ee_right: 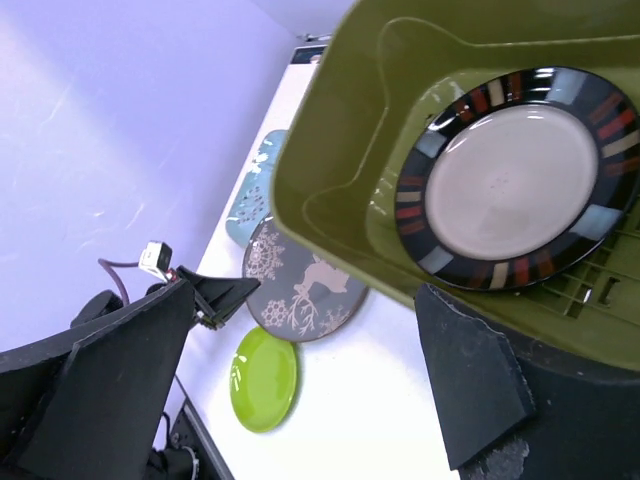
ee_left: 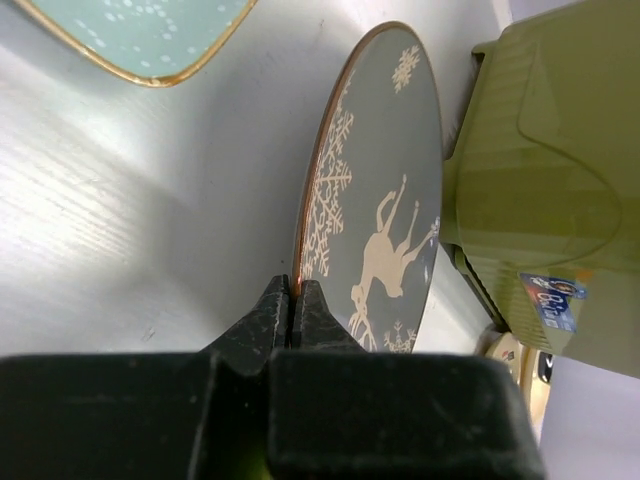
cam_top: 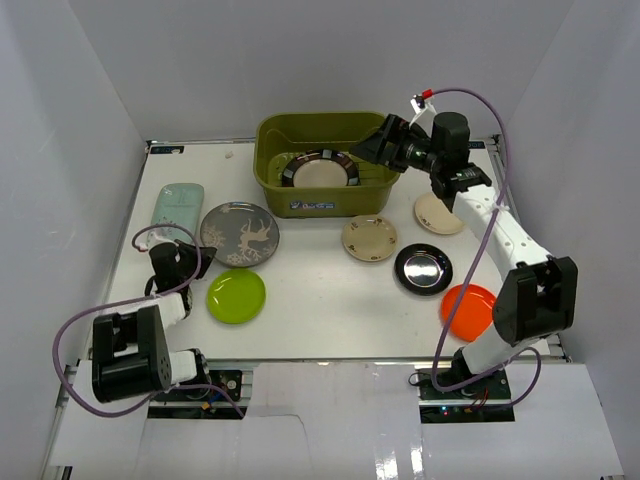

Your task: Place the plates into the plastic bin on the countertop

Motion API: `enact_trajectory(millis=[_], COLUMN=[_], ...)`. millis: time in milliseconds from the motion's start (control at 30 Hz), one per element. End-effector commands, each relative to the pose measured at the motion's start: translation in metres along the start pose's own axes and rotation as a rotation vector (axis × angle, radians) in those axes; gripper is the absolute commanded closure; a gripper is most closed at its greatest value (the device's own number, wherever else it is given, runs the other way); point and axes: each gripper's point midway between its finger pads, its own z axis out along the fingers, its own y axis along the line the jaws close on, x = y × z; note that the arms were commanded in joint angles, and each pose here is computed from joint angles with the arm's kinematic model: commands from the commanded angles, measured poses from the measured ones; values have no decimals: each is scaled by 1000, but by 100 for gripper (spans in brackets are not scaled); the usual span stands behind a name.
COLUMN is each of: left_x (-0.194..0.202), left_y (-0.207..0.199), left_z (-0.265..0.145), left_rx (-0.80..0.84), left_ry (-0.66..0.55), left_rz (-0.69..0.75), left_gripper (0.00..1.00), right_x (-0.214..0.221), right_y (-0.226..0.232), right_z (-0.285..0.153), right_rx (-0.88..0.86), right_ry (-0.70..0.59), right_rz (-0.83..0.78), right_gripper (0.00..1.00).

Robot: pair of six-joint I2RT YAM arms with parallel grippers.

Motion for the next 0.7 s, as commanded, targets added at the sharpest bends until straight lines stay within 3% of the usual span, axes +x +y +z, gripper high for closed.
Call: enact_trajectory(millis=[0,300,667], left_x=[-30,-54,35], left_y=[-32,-105,-120], left_z=[-13,-60,-118], left_rx=[53,221,419], left_ry=[-83,-95,370], left_rz=[54,128,104], left_gripper=[100,100,100], right_x=[5,98,191], right_y=[36,70,36], right_z=[-20,-42,-49], right_rx=[-112,-180,-122], right_ry=[-4,122,245], right_rz=[-62,-95,9], right_gripper=[4,10,10])
